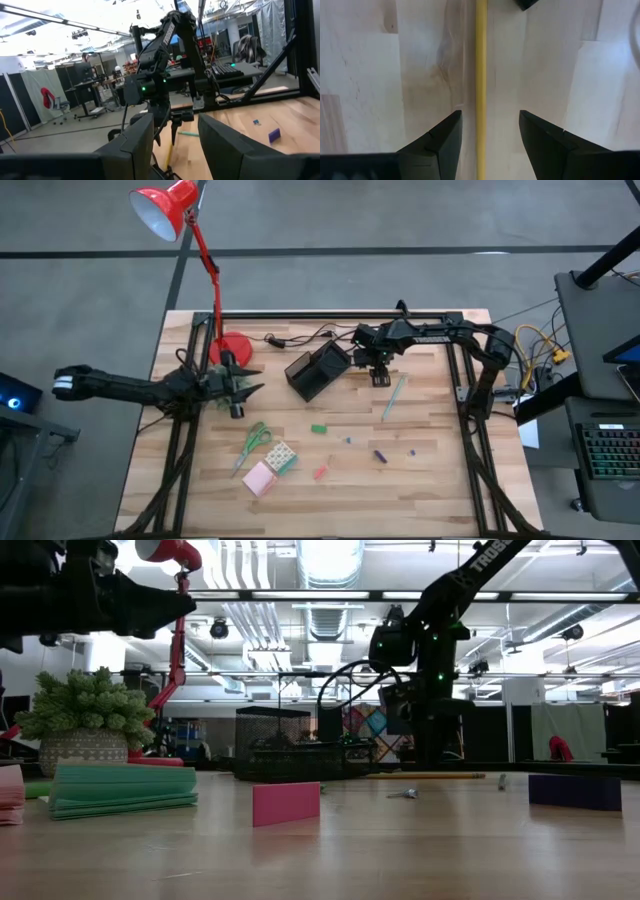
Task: Pick and place office supplies into organizer
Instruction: Put the yellow pencil into the black desk organizer
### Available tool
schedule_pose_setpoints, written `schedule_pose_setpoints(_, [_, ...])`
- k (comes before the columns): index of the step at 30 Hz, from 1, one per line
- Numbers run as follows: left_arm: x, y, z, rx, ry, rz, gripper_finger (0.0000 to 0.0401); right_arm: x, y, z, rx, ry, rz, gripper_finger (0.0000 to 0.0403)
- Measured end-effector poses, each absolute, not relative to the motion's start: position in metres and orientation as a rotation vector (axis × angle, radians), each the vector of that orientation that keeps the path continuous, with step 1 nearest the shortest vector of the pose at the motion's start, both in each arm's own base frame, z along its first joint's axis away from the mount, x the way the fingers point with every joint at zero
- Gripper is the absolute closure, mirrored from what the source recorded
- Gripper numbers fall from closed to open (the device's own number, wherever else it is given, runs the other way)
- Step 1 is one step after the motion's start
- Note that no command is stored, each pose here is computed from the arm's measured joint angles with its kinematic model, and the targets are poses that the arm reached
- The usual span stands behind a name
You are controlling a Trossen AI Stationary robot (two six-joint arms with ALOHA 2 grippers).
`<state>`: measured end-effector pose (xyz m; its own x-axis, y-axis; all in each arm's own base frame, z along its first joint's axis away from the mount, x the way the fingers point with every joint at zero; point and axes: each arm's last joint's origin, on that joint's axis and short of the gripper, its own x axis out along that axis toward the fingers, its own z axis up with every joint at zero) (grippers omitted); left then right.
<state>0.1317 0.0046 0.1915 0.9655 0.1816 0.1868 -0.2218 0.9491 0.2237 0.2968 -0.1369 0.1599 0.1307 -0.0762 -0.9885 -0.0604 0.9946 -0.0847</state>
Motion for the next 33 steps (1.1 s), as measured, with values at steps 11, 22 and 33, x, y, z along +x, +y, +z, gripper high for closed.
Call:
schedule_pose_setpoints(11, [0.132,0.005,0.191,0.246,-0.164,0.206,0.0259,0.299,-0.137,0.153,-0.083,1.433,0.035,0.0216])
schedule_pose_setpoints(22, [0.132,0.005,0.191,0.247,-0.161,0.206,0.0259,0.302,-0.139,0.143,-0.086,1.437,0.040,0.0216])
schedule_pose_setpoints(33, [0.132,0.005,0.191,0.247,-0.159,0.205,0.0259,0.302,-0.140,0.142,-0.087,1.439,0.044,0.0216])
